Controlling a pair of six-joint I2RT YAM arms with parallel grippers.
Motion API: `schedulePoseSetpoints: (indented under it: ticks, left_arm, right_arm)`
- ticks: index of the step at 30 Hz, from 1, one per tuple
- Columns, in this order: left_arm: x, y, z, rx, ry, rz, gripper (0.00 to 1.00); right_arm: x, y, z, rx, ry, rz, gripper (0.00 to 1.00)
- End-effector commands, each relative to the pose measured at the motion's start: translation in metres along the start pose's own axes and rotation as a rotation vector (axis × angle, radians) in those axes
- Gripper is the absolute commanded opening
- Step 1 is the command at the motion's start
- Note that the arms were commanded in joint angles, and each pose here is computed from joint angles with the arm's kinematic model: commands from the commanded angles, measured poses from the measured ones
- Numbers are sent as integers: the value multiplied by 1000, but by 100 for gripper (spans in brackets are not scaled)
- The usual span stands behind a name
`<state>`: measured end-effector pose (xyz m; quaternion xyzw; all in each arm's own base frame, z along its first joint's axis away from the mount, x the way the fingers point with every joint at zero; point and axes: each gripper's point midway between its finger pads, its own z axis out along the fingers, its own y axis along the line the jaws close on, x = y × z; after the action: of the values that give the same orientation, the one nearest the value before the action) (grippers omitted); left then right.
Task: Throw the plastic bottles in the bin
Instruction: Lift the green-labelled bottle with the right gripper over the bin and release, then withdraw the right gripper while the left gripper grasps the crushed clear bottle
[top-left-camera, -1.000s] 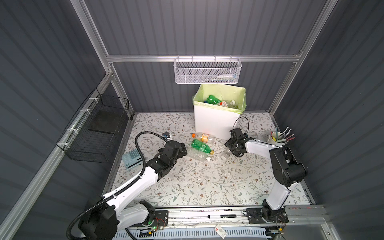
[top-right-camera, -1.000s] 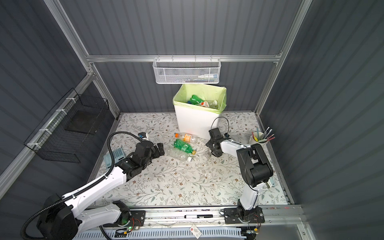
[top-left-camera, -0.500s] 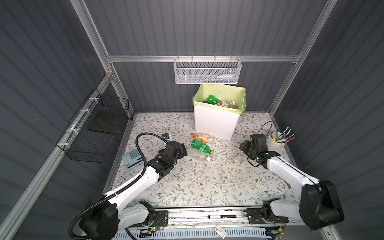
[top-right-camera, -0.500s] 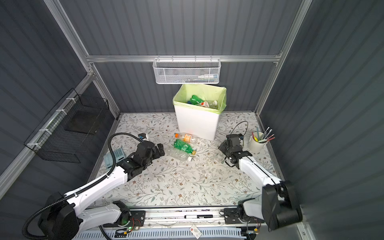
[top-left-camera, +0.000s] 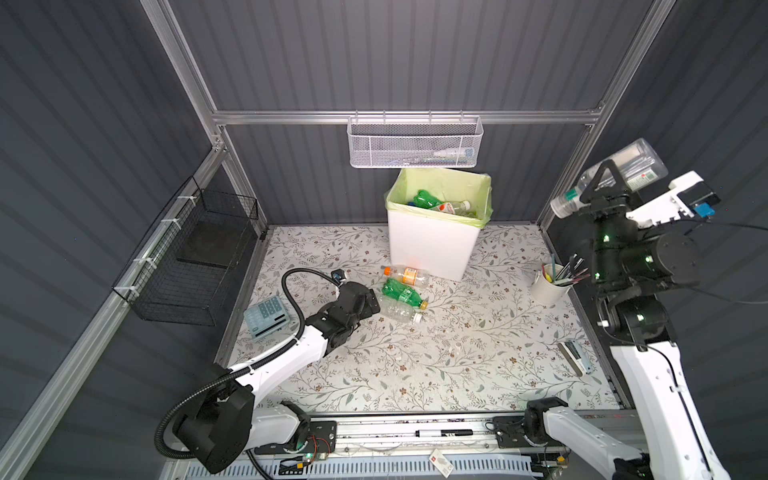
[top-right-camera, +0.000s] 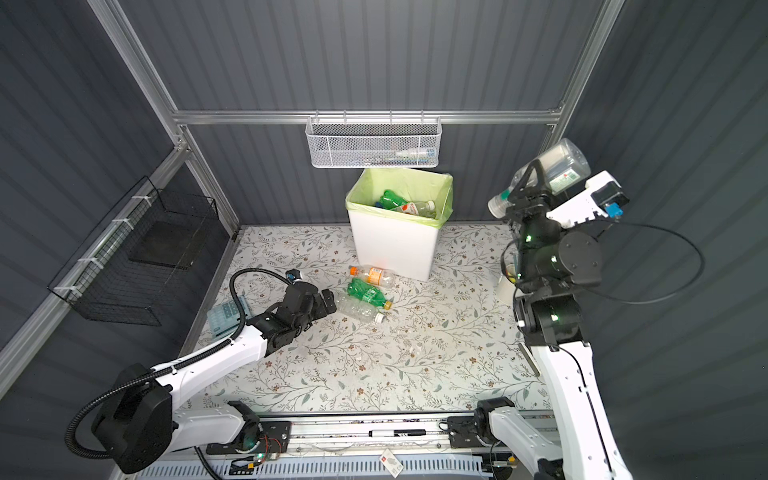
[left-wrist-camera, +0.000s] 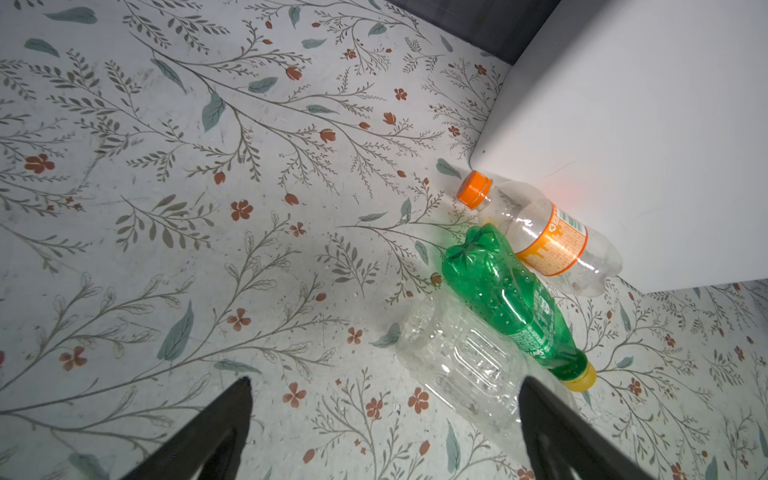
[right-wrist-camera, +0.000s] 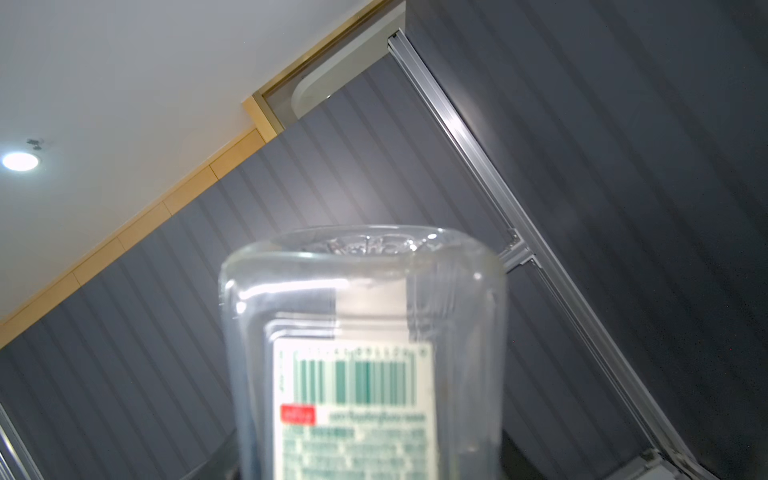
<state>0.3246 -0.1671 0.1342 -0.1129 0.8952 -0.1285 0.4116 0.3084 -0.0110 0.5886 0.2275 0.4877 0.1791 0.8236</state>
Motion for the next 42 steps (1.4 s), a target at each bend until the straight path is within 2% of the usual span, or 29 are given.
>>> schedulePoseSetpoints:
  ticks: [1, 3, 5, 7, 9, 10, 16, 22, 30, 36, 42]
  left_arm:
    - [-5, -14, -1, 60, 4, -62, 100]
    - [-3, -14, -1, 60, 11, -72, 100]
    - [-2, -13, -1, 60, 15, -79, 100]
    - [-1, -13, -1, 58, 18, -81, 100]
    - [0, -13, -1, 55, 25, -77, 100]
    - [-1, -12, -2, 53, 27, -75, 100]
    - [-5, -9, -9, 47, 12, -72, 100]
    - [-6, -21, -13, 99, 20, -134, 100]
    - [22, -42, -4, 132, 108, -274, 100]
    - [44, -57, 13, 144, 199, -392, 100]
    - [62, -67, 36, 126, 268, -506, 100]
  right_arm:
    - [98, 15, 69, -51, 211, 94, 51]
    - [155, 31, 91, -77, 352, 118, 55]
    - [217, 44, 106, -93, 519, 119, 66]
    - [259, 49, 111, -103, 638, 125, 77]
    - [279, 46, 110, -80, 716, 121, 90]
    - [277, 42, 109, -53, 726, 97, 99]
    - [221, 5, 89, 92, 574, -23, 99]
    - [195, -25, 61, 118, 531, -3, 99]
    - [203, -75, 1, 148, 554, -56, 99]
    - [210, -138, -60, 242, 567, -71, 99]
    - [234, -190, -114, 343, 653, -88, 99]
